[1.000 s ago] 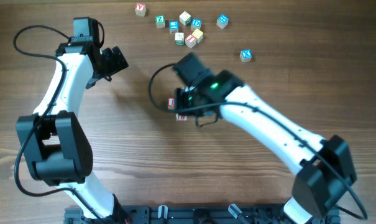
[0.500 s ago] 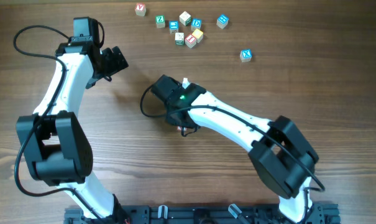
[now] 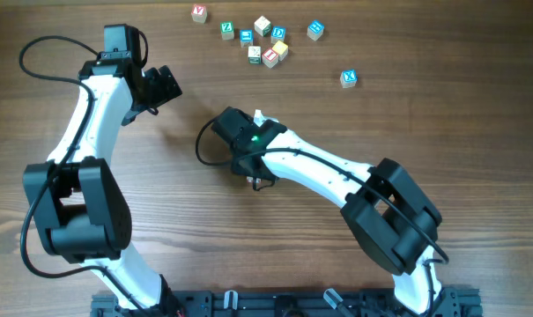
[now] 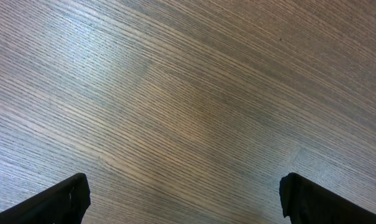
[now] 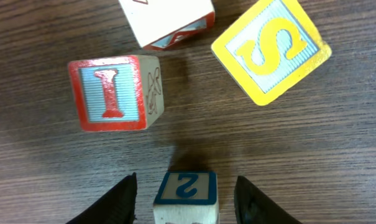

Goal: Form a circle

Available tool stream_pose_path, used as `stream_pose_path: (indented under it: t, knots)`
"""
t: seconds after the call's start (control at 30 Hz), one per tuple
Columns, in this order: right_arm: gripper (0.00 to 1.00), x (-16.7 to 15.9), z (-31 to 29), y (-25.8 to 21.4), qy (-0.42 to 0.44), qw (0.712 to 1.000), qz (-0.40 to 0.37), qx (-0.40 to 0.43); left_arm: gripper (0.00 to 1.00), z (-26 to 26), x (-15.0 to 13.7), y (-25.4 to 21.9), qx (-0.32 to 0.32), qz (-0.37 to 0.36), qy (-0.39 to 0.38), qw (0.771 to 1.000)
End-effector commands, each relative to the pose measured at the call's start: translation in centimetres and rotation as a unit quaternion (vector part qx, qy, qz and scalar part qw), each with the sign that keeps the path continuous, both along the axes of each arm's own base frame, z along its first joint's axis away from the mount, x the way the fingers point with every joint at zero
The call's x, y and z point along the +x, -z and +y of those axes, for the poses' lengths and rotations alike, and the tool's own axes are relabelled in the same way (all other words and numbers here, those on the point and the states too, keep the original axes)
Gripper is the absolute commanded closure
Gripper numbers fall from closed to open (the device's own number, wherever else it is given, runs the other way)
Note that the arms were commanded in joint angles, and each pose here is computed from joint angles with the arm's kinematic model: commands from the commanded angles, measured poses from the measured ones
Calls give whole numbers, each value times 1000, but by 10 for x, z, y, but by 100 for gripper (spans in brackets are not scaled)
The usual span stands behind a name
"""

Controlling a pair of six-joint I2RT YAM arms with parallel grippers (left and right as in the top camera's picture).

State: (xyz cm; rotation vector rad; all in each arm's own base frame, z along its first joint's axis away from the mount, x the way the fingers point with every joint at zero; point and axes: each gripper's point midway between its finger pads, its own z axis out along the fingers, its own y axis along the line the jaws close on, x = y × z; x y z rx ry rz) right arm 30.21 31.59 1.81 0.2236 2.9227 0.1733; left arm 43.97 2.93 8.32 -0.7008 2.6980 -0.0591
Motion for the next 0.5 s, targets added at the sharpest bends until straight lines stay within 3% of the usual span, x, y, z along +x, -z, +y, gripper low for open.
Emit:
stream_pose_path:
  t: [0.0,0.13,0.23,0.47]
  knots:
    - [46,-3,-2,11,-2,1000,7,-13,0,2,3,-11,1,-14,1,1000]
    - [46,-16,8,12,-12,999,45,18,0,2,3,-11,1,-14,1,1000]
    - [58,-18,6,12,-11,999,50,12,0,2,3,-11,1,-14,1,1000]
    - [63,-22,1,13,-4,998,58,5,0,2,3,-11,1,-14,1,1000]
